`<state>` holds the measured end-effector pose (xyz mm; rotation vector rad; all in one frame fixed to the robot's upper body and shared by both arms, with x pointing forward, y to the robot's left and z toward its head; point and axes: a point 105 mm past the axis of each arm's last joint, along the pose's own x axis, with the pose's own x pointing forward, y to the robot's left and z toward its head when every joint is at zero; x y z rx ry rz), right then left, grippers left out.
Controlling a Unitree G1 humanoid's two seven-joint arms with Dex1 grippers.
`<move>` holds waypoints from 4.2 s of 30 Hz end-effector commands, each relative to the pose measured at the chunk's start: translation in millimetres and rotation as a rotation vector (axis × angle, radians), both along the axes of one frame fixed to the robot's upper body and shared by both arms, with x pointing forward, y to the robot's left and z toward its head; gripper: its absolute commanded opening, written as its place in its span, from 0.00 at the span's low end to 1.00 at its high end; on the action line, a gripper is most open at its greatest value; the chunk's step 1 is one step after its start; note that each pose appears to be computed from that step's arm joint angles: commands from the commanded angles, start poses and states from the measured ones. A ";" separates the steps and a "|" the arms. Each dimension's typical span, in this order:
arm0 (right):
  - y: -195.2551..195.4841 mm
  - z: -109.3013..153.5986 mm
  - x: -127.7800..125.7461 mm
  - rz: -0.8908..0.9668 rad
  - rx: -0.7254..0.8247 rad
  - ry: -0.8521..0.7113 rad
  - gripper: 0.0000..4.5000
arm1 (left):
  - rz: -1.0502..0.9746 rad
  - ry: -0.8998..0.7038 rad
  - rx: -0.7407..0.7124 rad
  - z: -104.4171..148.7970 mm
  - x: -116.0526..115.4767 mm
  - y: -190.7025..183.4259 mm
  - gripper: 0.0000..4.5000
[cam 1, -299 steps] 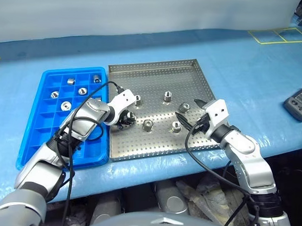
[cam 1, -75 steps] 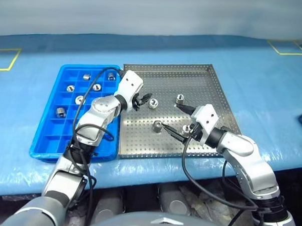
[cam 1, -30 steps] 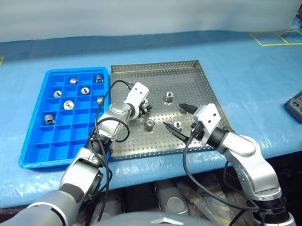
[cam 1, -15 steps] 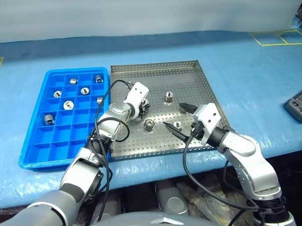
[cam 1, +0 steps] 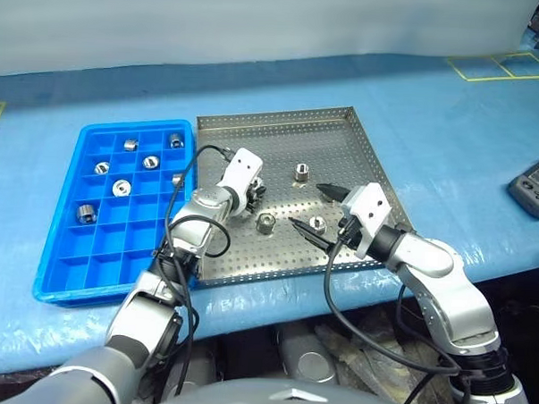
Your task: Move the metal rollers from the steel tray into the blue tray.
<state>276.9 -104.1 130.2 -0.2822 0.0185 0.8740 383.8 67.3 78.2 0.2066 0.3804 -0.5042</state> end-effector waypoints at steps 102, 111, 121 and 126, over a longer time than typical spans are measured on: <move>-12.5 -11.4 -10.0 -0.012 -0.090 0.036 1.00 | -0.437 -0.058 0.043 -3.2 -70.8 -23.8 0.99; -9.2 -12.0 -10.1 -0.006 -0.083 0.032 1.00 | -0.424 0.027 0.032 -18.9 -73.0 -26.6 0.99; -6.1 -13.1 -10.1 0.006 -0.084 0.032 1.00 | -0.406 0.045 0.005 -22.4 -73.1 -28.9 0.72; -5.2 -12.8 -9.0 0.013 -0.087 0.030 1.00 | -0.396 0.047 -0.013 -22.3 -72.8 -30.2 0.68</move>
